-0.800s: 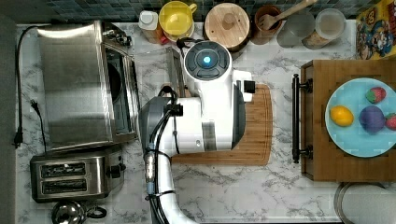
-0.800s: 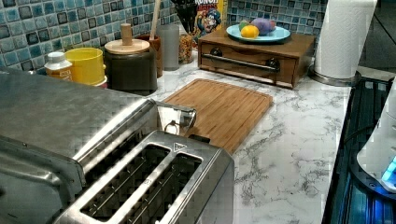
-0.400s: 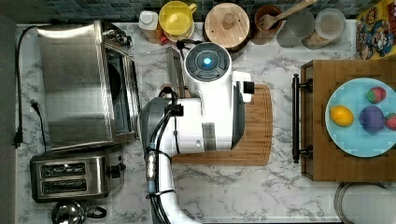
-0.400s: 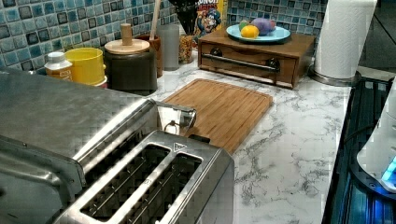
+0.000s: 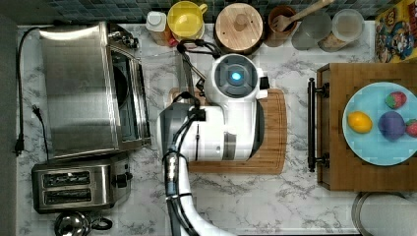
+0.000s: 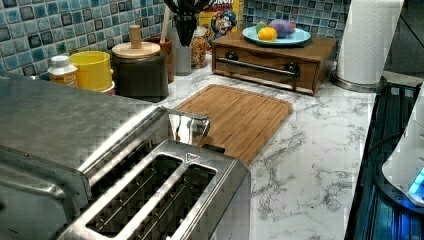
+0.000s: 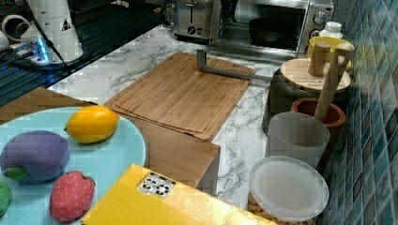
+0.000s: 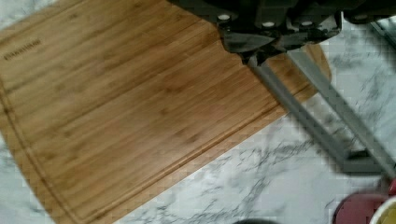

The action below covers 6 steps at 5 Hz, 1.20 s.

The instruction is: Close the oven.

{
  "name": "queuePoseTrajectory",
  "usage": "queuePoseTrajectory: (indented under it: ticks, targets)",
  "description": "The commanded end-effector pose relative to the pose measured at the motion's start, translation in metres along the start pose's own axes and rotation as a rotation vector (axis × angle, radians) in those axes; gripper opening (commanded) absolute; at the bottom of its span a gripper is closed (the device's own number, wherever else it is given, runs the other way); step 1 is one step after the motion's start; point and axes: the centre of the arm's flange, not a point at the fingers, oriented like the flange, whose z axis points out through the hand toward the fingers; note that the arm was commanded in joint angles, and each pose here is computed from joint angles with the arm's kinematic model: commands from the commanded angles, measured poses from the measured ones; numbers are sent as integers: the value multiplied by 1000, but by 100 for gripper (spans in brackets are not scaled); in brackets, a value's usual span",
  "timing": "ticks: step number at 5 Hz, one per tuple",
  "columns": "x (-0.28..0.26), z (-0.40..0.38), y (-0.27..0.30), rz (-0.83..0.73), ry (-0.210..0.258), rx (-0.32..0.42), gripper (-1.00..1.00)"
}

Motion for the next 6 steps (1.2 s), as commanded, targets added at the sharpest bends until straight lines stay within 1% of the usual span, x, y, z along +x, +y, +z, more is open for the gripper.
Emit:
queuePoseTrajectory:
  ticks: [1, 2, 3, 4, 5, 6]
  targets:
    - [67, 25, 81, -289, -170, 257, -100]
    - [44, 35, 51, -410, -145, 300, -100]
    - [15, 46, 37, -538, -89, 392, -100]
    - [-1, 65, 32, -568, -16, 489, -100]
    - [8, 89, 22, -598, -29, 507, -100]
    - [18, 122, 23, -657, -16, 507, -100]
